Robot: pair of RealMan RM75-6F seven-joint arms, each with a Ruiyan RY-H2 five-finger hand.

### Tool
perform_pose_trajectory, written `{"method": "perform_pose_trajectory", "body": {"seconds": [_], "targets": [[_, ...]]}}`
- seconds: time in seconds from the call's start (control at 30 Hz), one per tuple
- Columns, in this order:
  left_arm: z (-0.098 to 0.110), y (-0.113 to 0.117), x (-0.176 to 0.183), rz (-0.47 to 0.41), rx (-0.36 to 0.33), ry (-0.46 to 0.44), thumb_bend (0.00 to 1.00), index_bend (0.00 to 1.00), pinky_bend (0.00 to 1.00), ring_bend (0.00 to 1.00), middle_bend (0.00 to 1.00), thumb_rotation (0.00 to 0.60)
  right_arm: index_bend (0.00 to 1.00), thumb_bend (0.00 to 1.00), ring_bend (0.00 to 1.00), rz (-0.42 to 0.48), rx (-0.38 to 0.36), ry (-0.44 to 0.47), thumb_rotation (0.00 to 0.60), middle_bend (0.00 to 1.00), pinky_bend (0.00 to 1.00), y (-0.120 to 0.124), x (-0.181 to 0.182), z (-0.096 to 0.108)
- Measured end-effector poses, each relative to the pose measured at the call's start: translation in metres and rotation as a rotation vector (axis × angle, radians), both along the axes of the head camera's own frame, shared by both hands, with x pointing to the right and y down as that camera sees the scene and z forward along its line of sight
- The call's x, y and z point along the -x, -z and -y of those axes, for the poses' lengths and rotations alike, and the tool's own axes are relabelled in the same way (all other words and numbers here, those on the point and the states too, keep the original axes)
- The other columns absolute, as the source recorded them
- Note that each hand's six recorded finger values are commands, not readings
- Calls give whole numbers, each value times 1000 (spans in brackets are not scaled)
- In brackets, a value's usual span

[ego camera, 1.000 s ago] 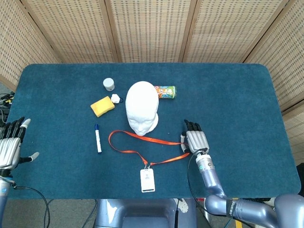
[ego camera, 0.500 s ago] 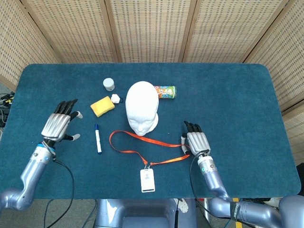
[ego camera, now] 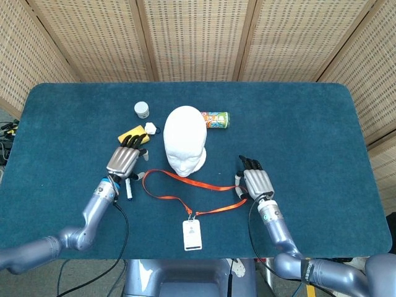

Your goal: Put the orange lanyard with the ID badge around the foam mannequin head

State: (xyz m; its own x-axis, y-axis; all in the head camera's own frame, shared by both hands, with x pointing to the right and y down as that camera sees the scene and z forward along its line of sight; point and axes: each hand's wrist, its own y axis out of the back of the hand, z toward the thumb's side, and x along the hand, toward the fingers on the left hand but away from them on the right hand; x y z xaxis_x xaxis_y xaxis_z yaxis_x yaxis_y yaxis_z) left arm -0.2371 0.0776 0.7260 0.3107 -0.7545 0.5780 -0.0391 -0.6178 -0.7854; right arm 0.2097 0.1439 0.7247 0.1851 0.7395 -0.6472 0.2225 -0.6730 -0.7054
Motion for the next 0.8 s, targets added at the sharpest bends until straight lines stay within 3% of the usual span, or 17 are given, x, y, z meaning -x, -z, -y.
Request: {"method": "perform_pose_trajectory", "body": {"seconds": [0.4, 0.8], "targets": [[-4, -32, -25, 4, 102, 43, 273, 510, 0, 0, 0, 600, 683, 492, 0, 6, 23, -18, 600, 0, 16, -8, -4, 3], [-6, -43, -43, 9, 114, 34, 359, 591, 0, 0, 0, 600, 689, 492, 0, 8, 30, -24, 600, 0, 16, -12, -7, 6]]}}
